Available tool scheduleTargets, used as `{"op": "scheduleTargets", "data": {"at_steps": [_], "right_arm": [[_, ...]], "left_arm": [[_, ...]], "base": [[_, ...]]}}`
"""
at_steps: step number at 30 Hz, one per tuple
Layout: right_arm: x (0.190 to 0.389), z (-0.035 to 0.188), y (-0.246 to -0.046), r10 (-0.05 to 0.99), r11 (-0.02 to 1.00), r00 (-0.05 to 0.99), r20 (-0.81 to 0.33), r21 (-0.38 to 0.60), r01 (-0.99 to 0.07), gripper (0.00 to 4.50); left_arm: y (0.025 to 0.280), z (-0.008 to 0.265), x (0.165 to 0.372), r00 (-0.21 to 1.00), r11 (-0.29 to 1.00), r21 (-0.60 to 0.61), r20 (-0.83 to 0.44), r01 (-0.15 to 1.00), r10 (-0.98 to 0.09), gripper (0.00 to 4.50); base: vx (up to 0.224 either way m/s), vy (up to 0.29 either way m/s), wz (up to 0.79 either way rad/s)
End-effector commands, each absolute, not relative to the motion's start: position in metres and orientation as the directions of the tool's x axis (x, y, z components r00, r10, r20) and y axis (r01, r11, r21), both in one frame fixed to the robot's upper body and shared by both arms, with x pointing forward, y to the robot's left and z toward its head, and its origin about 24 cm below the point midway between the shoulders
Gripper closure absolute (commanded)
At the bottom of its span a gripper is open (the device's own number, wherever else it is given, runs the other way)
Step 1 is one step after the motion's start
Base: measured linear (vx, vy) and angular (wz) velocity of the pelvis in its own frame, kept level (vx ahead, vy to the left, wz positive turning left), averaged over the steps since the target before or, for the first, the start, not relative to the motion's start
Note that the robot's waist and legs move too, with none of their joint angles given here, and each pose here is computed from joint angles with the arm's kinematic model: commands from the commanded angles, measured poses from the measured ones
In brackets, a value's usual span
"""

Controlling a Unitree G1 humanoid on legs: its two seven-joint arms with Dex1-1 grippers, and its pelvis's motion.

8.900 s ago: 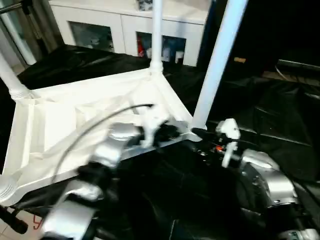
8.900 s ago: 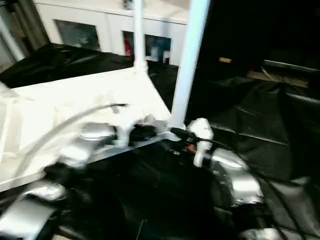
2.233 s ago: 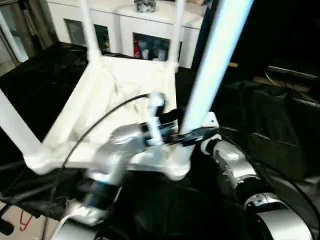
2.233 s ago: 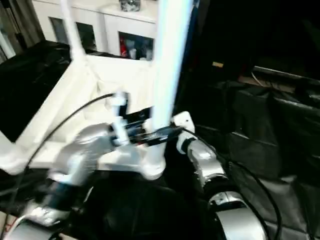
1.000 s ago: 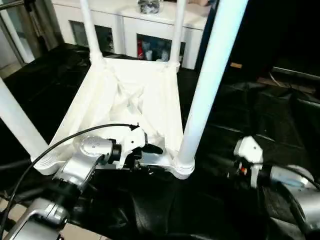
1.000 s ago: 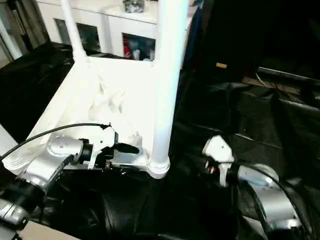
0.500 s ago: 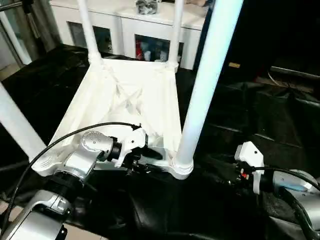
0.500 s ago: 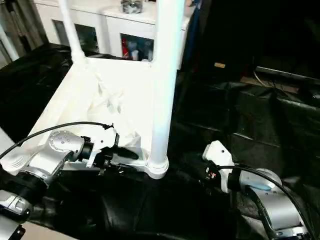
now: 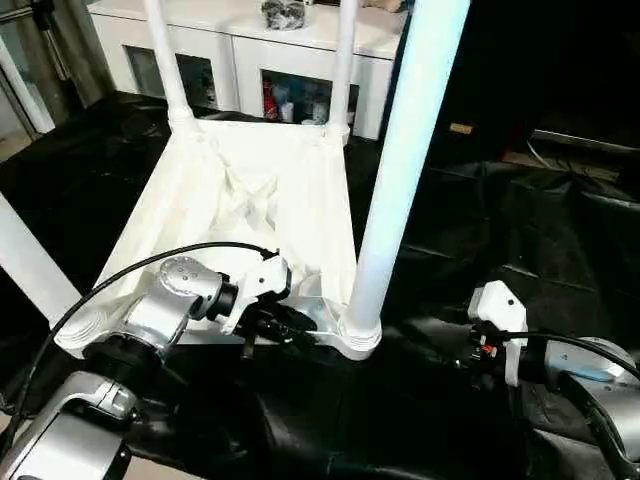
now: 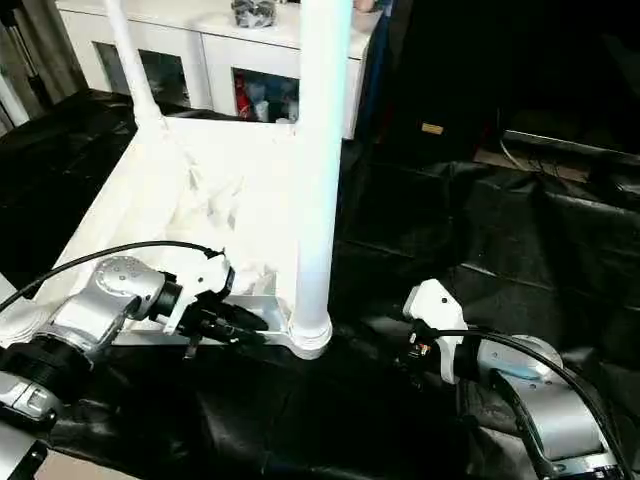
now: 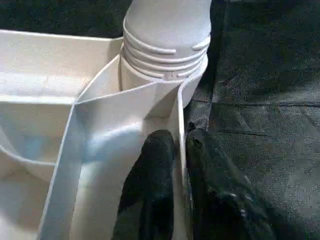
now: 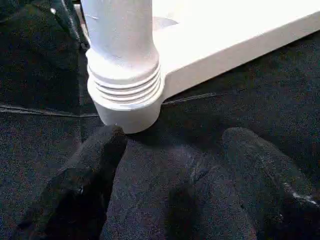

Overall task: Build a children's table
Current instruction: Rotate leg to tighten

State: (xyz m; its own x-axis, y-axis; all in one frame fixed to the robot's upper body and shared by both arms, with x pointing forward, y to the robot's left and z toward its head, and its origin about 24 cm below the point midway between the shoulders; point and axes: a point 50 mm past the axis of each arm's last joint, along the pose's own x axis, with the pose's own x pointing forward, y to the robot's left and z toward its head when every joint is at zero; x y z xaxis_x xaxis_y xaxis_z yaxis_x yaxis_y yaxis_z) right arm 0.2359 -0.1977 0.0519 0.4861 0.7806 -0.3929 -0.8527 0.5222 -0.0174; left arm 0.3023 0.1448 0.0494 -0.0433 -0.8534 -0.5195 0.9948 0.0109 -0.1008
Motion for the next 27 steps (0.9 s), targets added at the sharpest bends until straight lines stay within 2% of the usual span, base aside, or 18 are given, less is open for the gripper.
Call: {"op": "scheduleTargets", "data": {"at_steps": [1, 3, 5, 7, 10, 12, 13, 16, 20, 23, 27], "right_arm": [[0.24, 0.057, -0.201, 0.772, 0.528, 0.497, -0.397, -0.036, -0.849, 0.97], [0.24, 0.057, -0.2, 0.775, 0.523, 0.493, -0.394, -0.035, -0.851, 0.97], [0.241, 0.057, -0.198, 0.787, 0.527, 0.486, -0.381, 0.005, -0.85, 0.97], [0.243, 0.057, -0.197, 0.793, 0.54, 0.49, -0.363, 0.044, -0.841, 0.7], [0.242, 0.057, -0.195, 0.807, 0.528, 0.472, -0.354, 0.077, -0.845, 0.53], [0.242, 0.057, -0.193, 0.82, 0.51, 0.452, -0.352, 0.09, -0.855, 0.29], [0.242, 0.057, -0.193, 0.82, 0.51, 0.452, -0.352, 0.09, -0.855, 0.29], [0.243, 0.057, -0.188, 0.828, 0.497, 0.44, -0.348, 0.093, -0.863, 0.08], [0.246, 0.057, -0.183, 0.828, 0.501, 0.45, -0.336, 0.082, -0.861, 0.08], [0.25, 0.056, -0.18, 0.818, 0.517, 0.471, -0.328, 0.063, -0.854, 0.08], [0.253, 0.054, -0.175, 0.812, 0.526, 0.488, -0.319, 0.04, -0.85, 0.08]], "left_arm": [[0.152, 0.04, 0.297, -0.058, 0.031, -0.149, -0.558, 0.988, -0.828, 4.15], [0.154, 0.039, 0.296, -0.058, 0.036, -0.152, -0.567, 0.988, -0.822, 4.25], [0.158, 0.036, 0.293, -0.043, 0.059, -0.155, -0.583, 0.986, -0.811, 4.32], [0.16, 0.031, 0.289, -0.027, 0.089, -0.163, -0.598, 0.983, -0.801, 4.44], [0.161, 0.026, 0.283, -0.019, 0.116, -0.179, -0.615, 0.977, -0.788, 4.5], [0.158, 0.021, 0.284, 0.057, 0.168, -0.119, -0.628, 0.979, -0.776, 4.5], [0.158, 0.021, 0.284, 0.057, 0.168, -0.119, -0.628, 0.979, -0.776, 4.5], [0.147, 0.022, 0.29, 0.169, 0.271, -0.086, -0.597, 0.959, -0.785, 4.5], [0.14, 0.026, 0.296, 0.257, 0.344, -0.044, -0.578, 0.938, -0.774, 4.5], [0.145, 0.029, 0.301, 0.315, 0.396, -0.01, -0.589, 0.918, -0.745, 4.5], [0.145, 0.04, 0.298, 0.259, 0.293, 0.021, -0.529, 0.956, -0.808, 4.5]], "base": [[0.0, 0.0, 0.0], [0.0, 0.0, 0.0], [0.0, 0.0, 0.0], [0.0, 0.0, 0.0], [0.0, 0.0, 0.0], [0.0, 0.0, 0.0], [0.0, 0.0, 0.0], [0.0, 0.0, 0.0], [0.0, 0.0, 0.0], [0.0, 0.0, 0.0], [0.0, 0.0, 0.0]]}}
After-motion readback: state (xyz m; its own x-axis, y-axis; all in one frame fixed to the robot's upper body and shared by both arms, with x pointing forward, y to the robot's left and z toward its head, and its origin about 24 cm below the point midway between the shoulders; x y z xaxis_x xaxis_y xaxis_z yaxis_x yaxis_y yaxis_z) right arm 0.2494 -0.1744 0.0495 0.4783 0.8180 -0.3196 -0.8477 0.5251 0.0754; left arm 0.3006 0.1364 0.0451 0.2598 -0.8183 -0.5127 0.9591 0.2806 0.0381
